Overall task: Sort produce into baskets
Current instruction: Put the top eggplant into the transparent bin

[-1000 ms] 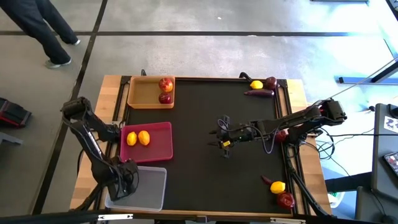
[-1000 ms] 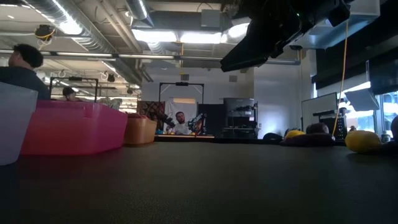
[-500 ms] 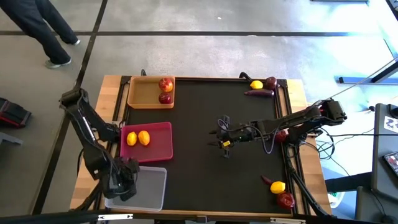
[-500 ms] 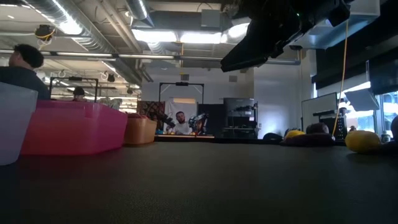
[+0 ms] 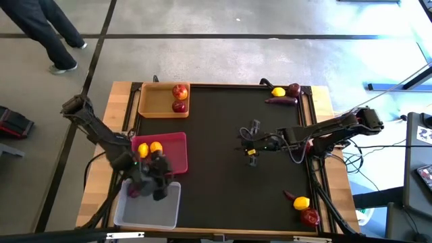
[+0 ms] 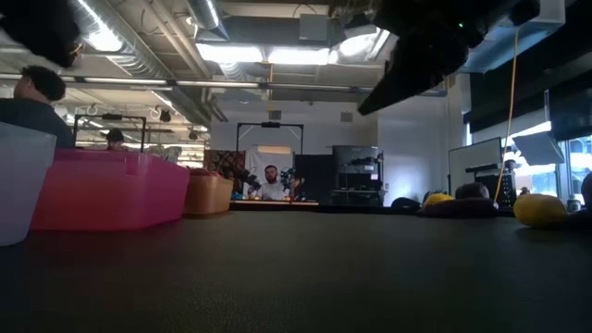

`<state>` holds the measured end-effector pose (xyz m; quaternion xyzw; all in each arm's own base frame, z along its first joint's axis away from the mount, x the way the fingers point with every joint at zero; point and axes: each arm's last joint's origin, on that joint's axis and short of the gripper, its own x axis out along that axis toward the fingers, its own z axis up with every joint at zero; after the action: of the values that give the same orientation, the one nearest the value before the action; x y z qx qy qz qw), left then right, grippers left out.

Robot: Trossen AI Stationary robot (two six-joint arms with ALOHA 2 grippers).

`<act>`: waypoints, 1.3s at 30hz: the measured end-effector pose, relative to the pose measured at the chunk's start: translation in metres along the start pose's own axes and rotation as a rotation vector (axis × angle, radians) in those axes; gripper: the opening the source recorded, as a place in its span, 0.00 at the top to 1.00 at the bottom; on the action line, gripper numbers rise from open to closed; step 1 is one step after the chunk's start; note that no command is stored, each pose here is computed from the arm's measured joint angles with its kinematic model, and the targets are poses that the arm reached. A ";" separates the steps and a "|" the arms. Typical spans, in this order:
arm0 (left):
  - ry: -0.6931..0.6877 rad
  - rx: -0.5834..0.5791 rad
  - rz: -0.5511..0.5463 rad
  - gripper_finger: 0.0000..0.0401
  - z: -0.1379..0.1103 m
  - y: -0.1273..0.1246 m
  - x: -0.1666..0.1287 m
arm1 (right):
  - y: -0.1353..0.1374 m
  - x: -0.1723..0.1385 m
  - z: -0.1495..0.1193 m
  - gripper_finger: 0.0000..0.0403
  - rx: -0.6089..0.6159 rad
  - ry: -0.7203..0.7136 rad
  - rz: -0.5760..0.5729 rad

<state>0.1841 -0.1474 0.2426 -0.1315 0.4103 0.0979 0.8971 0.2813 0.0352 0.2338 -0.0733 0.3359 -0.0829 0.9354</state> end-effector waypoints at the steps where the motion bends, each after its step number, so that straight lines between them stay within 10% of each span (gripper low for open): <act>1: -0.018 0.016 -0.001 0.57 0.004 0.003 0.005 | -0.004 -0.003 -0.001 0.56 0.000 0.017 -0.019; 28: -0.208 0.139 -0.055 0.67 0.041 0.067 0.070 | -0.149 -0.015 -0.063 0.56 0.114 0.443 -0.438; 39: -0.236 0.205 0.021 0.67 0.053 0.087 0.075 | -0.198 -0.001 -0.092 0.56 0.126 0.606 -0.424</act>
<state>0.2454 -0.0437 0.2047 -0.0223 0.3111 0.0797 0.9468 0.2006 -0.1656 0.2028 -0.0556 0.5689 -0.3132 0.7584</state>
